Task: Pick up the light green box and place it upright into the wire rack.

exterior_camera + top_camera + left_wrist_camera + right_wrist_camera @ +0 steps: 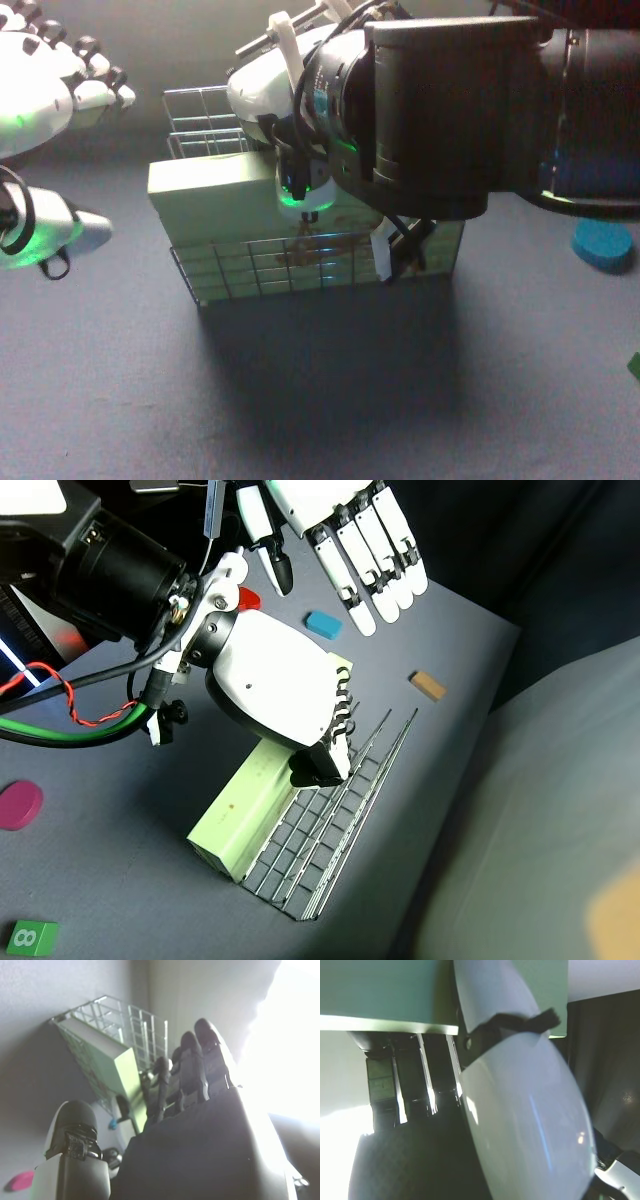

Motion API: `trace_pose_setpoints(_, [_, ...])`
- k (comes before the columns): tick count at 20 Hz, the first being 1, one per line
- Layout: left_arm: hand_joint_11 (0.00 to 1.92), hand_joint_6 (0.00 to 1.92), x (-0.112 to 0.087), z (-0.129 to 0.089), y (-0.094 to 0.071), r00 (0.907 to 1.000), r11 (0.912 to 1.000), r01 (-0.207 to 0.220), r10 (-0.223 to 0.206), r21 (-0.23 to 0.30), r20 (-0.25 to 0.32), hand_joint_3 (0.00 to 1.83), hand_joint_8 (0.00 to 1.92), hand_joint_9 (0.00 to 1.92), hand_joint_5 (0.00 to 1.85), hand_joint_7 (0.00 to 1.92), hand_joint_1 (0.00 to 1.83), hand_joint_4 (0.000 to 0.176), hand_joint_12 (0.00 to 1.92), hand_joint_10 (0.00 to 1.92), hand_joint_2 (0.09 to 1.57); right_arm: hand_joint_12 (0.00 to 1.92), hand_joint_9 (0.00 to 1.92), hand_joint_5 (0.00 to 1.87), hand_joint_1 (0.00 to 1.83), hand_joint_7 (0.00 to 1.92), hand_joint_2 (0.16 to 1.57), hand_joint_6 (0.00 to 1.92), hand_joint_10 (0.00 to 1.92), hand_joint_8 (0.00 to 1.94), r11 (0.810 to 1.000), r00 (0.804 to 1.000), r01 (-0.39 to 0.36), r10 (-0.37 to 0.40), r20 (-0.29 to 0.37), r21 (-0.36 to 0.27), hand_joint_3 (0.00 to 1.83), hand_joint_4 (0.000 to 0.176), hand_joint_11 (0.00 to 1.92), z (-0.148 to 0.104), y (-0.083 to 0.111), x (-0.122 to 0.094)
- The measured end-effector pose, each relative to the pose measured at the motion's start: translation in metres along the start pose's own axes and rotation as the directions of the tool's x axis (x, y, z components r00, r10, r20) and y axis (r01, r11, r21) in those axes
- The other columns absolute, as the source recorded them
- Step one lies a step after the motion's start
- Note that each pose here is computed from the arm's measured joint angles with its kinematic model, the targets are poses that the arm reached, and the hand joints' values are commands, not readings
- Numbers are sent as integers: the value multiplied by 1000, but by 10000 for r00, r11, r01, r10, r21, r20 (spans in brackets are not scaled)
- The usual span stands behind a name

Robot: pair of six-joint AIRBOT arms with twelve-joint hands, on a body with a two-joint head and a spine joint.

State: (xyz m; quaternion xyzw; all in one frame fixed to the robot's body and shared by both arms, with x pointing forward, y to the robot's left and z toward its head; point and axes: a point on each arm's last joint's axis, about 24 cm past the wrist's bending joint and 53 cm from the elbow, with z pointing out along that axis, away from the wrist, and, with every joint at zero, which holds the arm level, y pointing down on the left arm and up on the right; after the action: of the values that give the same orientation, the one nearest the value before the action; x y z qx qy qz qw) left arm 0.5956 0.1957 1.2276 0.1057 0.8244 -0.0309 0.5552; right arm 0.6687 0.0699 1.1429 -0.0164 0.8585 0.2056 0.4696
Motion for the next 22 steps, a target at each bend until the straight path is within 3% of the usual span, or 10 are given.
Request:
trace_pose_setpoints(2, [0, 7, 1, 1, -4, 10000, 10000, 56, -55, 70, -28, 0, 2, 97, 104, 28, 187, 0, 391, 1, 1293, 1473, 770, 652, 1336, 840, 1216, 1257, 1548, 1203, 10000, 10000, 24, -24, 16, -26, 2, 0, 583, 0, 0, -1])
trace_pose_setpoints(3, [0, 7, 1, 1, -6, 10000, 9999, 44, -44, 113, -34, 0, 2, 97, 105, 28, 187, 0, 392, 1, 1293, 1453, 642, 638, 1194, 829, 1244, 1365, 1193, 1315, 10000, 10000, 19, -19, -6, -23, 0, 0, 562, 0, 0, 0])
trace_pose_setpoints(4, [0, 7, 2, 0, -10, 10000, 9998, 12, -11, 202, -36, 0, 2, 97, 105, 28, 187, 0, 392, 1, 1293, 1443, 582, 687, 1097, 692, 1257, 1387, 1021, 804, 10000, 10000, 15, -15, -23, -36, 0, 0, 518, 0, 1, 0])
trace_pose_setpoints(5, [0, 5, 3, 1, -13, 10000, 9996, 0, 2, 274, -67, 0, 1, 97, 106, 28, 188, 0, 382, 0, 1293, 1428, 519, 565, 1041, 656, 1201, 685, 904, 533, 10000, 10000, 14, -14, -22, -33, 0, 0, 465, 0, 0, 0])
trace_pose_setpoints(6, [0, 4, 4, 1, -16, 9999, 9995, -30, 34, 302, -134, 0, 1, 97, 106, 28, 188, 0, 379, 0, 1293, 1402, 498, 596, 1005, 680, 1179, 319, 782, 313, 10000, 10000, 11, -11, -15, -28, 0, 0, 434, 0, 0, 0])
trace_pose_setpoints(8, [0, 3, 3, 2, -23, 9999, 9990, -26, 30, 440, -106, 0, 1, 92, 105, 28, 188, 0, 377, 0, 1294, 1343, 478, 570, 926, 632, 1100, 42, 516, 68, 9999, 10000, 12, -12, -17, -103, 0, 0, 363, -1, 0, 0])
trace_pose_setpoints(9, [0, 0, 2, 1, -25, 10000, 9990, 7, -5, 458, -27, 0, 1, 84, 100, 22, 188, 0, 298, 1, 1294, 1267, 448, 452, 833, 521, 1050, 1, 229, 3, 9999, 10000, 16, -16, -12, -128, 0, 0, 185, -2, 0, -1])
trace_pose_setpoints(12, [0, 0, 3, 0, -30, 9999, 9986, 134, -132, 507, -51, 0, 0, 81, 89, 20, 189, 0, 269, 0, 1293, 1146, 345, 251, 760, 319, 965, 0, 37, 0, 9999, 10000, 18, -18, 24, -137, 0, 0, 12, -7, -2, -4])
trace_pose_setpoints(17, [0, 0, 5, -2, -31, 9997, 9986, 236, -231, 466, -108, 1, 0, 80, 88, 19, 190, 0, 284, 0, 1296, 858, 225, 164, 684, 200, 895, 0, 2, 0, 9987, 9972, 50, -12, 742, -501, 0, 45, 0, -34, 2, -43])
trace_pose_setpoints(22, [0, 0, 4, -3, -36, 9997, 9984, 220, -217, 527, -71, 1, 0, 81, 89, 17, 189, 0, 297, 1, 1297, 799, 200, 173, 654, 202, 896, 2, 0, 0, 9951, 9938, 37, 74, 1107, -992, 0, 45, 0, -99, -19, -55])
